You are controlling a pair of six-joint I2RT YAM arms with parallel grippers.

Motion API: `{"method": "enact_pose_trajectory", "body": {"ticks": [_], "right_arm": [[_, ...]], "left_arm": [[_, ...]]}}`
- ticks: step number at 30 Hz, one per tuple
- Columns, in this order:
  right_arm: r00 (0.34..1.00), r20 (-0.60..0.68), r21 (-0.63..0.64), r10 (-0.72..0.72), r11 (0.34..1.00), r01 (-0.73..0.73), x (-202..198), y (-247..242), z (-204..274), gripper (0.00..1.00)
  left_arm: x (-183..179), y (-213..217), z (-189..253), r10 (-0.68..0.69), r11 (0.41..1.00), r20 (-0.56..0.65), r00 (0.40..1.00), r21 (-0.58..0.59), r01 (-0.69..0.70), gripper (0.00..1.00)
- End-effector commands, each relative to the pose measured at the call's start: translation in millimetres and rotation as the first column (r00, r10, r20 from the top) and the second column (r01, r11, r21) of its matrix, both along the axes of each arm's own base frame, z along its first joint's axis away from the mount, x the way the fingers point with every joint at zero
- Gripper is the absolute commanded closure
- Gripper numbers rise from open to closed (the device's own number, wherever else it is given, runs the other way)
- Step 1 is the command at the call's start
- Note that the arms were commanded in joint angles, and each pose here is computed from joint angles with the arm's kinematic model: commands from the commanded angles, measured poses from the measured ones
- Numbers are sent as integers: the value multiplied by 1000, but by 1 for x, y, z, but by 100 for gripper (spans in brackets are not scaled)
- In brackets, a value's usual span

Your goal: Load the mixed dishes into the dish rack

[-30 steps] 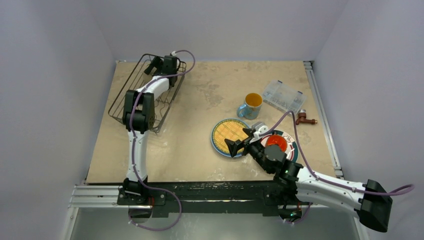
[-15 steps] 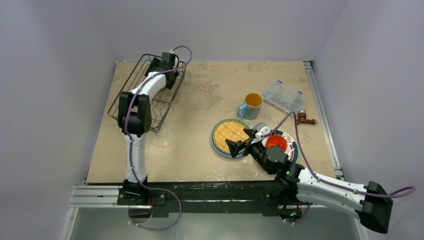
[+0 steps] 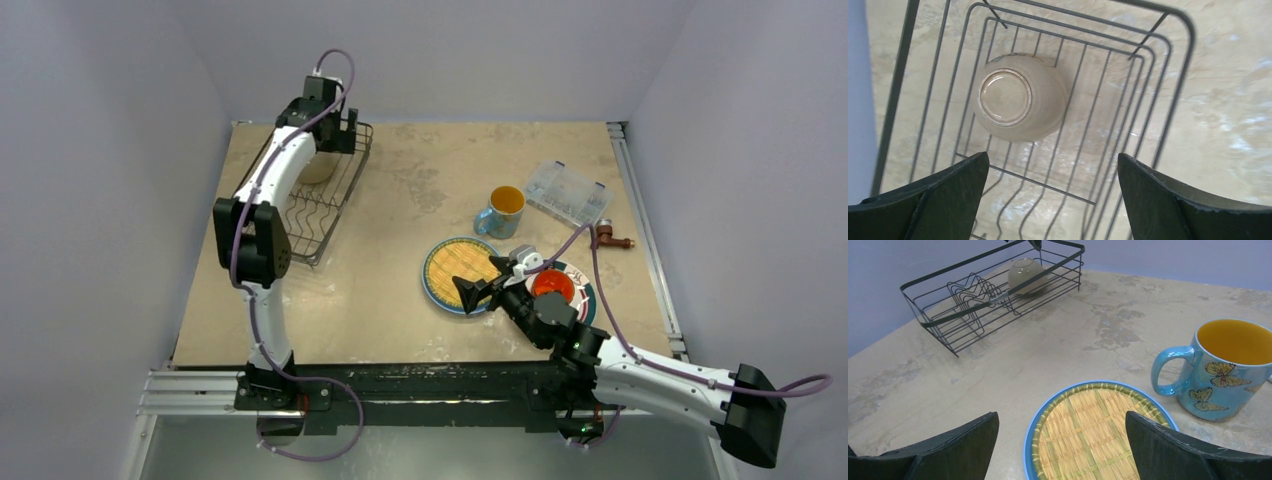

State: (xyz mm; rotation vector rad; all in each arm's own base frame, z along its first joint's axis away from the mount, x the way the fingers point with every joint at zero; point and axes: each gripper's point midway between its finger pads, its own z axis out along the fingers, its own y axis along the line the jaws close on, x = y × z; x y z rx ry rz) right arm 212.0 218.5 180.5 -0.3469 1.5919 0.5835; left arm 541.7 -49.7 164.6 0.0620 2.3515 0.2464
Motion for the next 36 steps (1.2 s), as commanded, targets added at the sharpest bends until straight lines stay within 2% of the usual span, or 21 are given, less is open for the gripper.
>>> {"method": "enact_pose_trajectory", "body": {"ticks": [1, 4, 6, 9, 11, 13, 20, 23, 26, 30, 33, 34, 36], "right_arm": [[999, 13, 33, -33, 999, 33, 4, -4, 8, 1], [999, 17, 40, -32, 999, 32, 3, -5, 8, 1], [999, 20, 42, -32, 999, 31, 3, -6, 9, 1], [999, 22, 50, -34, 998, 33, 1, -8, 10, 1], [999, 33, 59, -33, 998, 31, 1, -9, 11, 1], [999, 38, 55, -38, 998, 36, 2, -9, 11, 1], [999, 36, 38, -36, 999, 35, 4, -6, 9, 1], [999, 29, 28, -29, 999, 28, 4, -4, 6, 1], [999, 30, 27, -32, 999, 31, 5, -3, 6, 1], [999, 24, 17, -32, 999, 32, 6, -1, 4, 1], [999, 21, 9, -37, 999, 37, 8, 0, 4, 1], [999, 15, -1, -37, 999, 37, 9, 1, 2, 1], [999, 13, -1, -38, 999, 38, 9, 2, 1, 1]], "left_arm": [[-9, -1, 25, 75, 973, 19, 997, -218, -69, 0], [-7, 6, 7, 132, 924, -36, 991, -358, -136, 7], [-6, 6, -10, 172, 857, -93, 981, -476, -195, 19], [-7, 3, -34, 207, 769, -168, 964, -582, -266, 38], [-7, 2, -43, 223, 755, -177, 959, -591, -285, 46], [-4, 11, -51, 265, 764, -173, 948, -562, -316, 49], [17, 44, -68, 332, 771, -170, 928, -519, -370, 54], [24, 63, -62, 383, 769, -133, 914, -503, -395, 55], [35, 70, -55, 375, 782, -87, 923, -505, -366, 54], [52, 60, -45, 288, 785, -76, 955, -552, -281, 54], [53, 52, -39, 246, 783, -73, 967, -573, -242, 50], [51, 55, -34, 250, 790, -68, 966, -562, -244, 44], [45, 58, -21, 250, 800, -75, 965, -547, -249, 41]]}}
